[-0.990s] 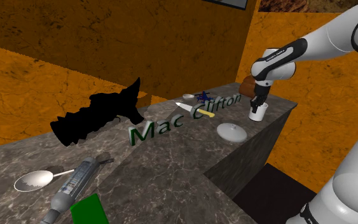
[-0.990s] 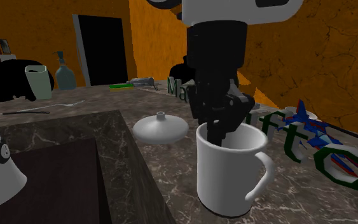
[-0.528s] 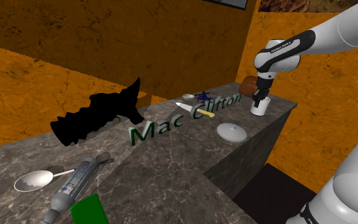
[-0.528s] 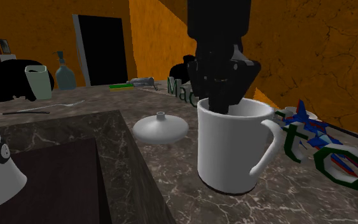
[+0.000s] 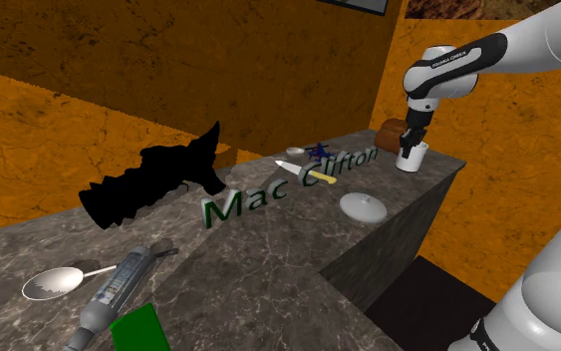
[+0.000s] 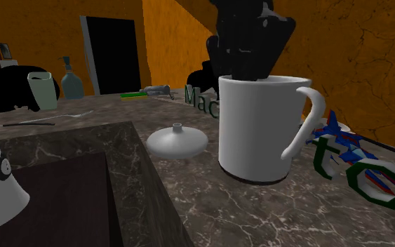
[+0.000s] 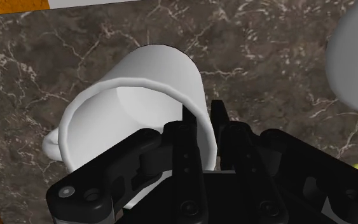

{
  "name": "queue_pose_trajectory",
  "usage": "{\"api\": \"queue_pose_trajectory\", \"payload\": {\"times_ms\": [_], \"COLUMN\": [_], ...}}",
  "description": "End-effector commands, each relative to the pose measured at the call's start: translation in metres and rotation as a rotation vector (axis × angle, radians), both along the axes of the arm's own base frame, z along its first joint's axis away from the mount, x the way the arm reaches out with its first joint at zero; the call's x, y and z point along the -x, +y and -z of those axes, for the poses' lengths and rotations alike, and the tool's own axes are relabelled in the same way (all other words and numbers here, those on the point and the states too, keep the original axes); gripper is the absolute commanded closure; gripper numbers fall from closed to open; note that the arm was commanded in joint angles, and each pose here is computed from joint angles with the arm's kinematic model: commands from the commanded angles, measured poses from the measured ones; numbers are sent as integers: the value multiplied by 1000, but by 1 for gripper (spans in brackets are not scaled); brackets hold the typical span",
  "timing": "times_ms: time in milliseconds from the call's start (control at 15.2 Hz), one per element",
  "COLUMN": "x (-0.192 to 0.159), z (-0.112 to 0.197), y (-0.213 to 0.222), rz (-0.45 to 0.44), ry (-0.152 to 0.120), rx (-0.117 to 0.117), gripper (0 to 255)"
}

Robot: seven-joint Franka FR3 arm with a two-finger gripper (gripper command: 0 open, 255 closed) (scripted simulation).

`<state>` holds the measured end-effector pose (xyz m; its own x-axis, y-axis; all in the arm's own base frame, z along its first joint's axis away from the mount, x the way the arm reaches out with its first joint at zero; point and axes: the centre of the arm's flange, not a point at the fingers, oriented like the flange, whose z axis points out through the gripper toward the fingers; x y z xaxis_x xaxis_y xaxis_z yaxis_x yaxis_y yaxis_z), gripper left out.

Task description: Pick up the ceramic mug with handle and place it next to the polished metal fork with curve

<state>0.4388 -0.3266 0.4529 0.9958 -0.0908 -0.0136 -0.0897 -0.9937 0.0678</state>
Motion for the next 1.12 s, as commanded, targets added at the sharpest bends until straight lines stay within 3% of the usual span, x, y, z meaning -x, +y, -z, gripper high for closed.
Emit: {"api": "queue_pose_trajectory", "payload": {"times_ms": [0, 726, 1056], "x": [0, 0, 20], "z": [-11, -68, -68], "y": [0, 0, 63], "rz": [0, 0, 0], "ry": [0, 0, 0], "rx": [0, 0, 0], "gripper": [255, 255, 255]}}
